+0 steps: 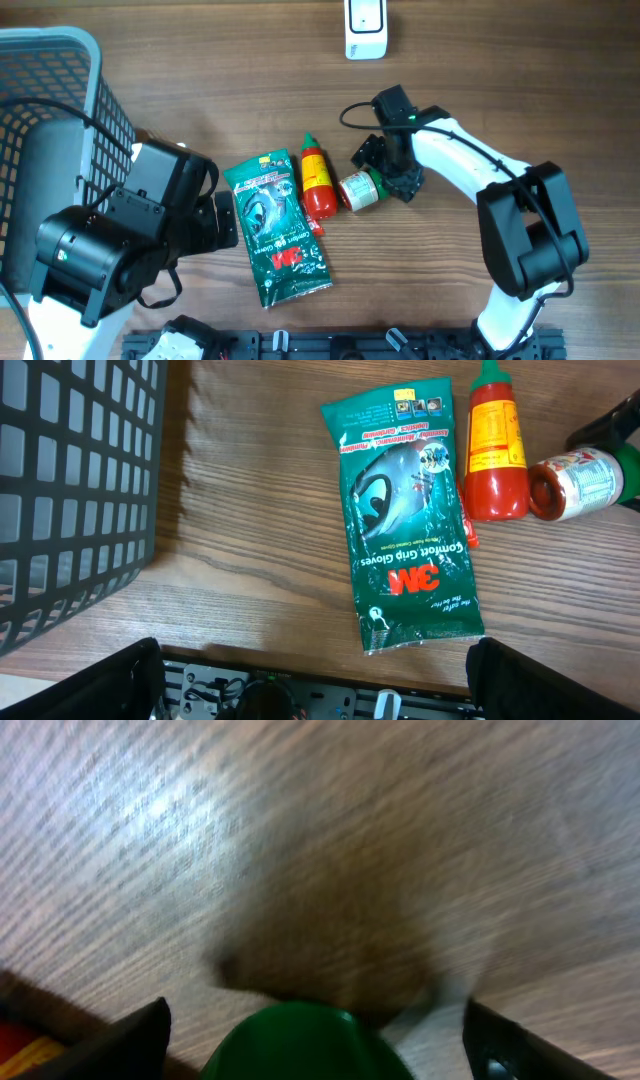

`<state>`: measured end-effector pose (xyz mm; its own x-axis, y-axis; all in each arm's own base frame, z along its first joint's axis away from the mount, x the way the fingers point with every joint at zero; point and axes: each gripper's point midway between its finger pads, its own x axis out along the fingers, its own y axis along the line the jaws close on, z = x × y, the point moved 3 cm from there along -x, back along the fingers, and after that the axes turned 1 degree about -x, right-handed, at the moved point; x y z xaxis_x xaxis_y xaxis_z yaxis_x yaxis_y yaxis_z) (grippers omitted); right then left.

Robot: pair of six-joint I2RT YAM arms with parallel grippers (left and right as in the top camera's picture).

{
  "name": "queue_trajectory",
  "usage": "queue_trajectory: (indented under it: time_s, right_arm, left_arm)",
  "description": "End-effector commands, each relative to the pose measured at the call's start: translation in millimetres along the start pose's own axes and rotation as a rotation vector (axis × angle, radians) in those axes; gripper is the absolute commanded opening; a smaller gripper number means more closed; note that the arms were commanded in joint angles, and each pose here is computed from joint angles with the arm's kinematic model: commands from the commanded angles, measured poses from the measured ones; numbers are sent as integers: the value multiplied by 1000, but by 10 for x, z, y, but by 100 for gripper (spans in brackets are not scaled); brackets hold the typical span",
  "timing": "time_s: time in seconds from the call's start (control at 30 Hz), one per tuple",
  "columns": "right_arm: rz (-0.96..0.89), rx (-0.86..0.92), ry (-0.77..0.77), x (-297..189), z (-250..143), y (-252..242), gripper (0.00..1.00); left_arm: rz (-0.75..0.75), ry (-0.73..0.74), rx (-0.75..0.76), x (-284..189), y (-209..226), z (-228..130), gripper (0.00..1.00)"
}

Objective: Scan the item barcode
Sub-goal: 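Lift the jar and hold it under the white scanner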

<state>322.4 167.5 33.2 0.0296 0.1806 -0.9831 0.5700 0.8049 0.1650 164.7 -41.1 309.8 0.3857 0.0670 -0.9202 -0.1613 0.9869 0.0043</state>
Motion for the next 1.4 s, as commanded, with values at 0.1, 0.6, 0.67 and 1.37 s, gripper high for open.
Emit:
queue_trajectory:
  time_s: [0.1,0.6,0.67,1.37]
  right_arm:
    - [-70,165,-29,104,-145,-135,76]
    - [-49,-118,-363,-459,645,14,46]
    - [-65,-172,-519,-866,907,28,46]
    - [-390,-236,-1100,-1090,1761,88,55]
  left_arm:
    - [7,-14,-16,-20,22,18,100]
    - [7,-14,-16,-20,22,19,100]
    - [7,-14,-16,-20,22,18,100]
    - [7,-14,-16,-20,22,18,100]
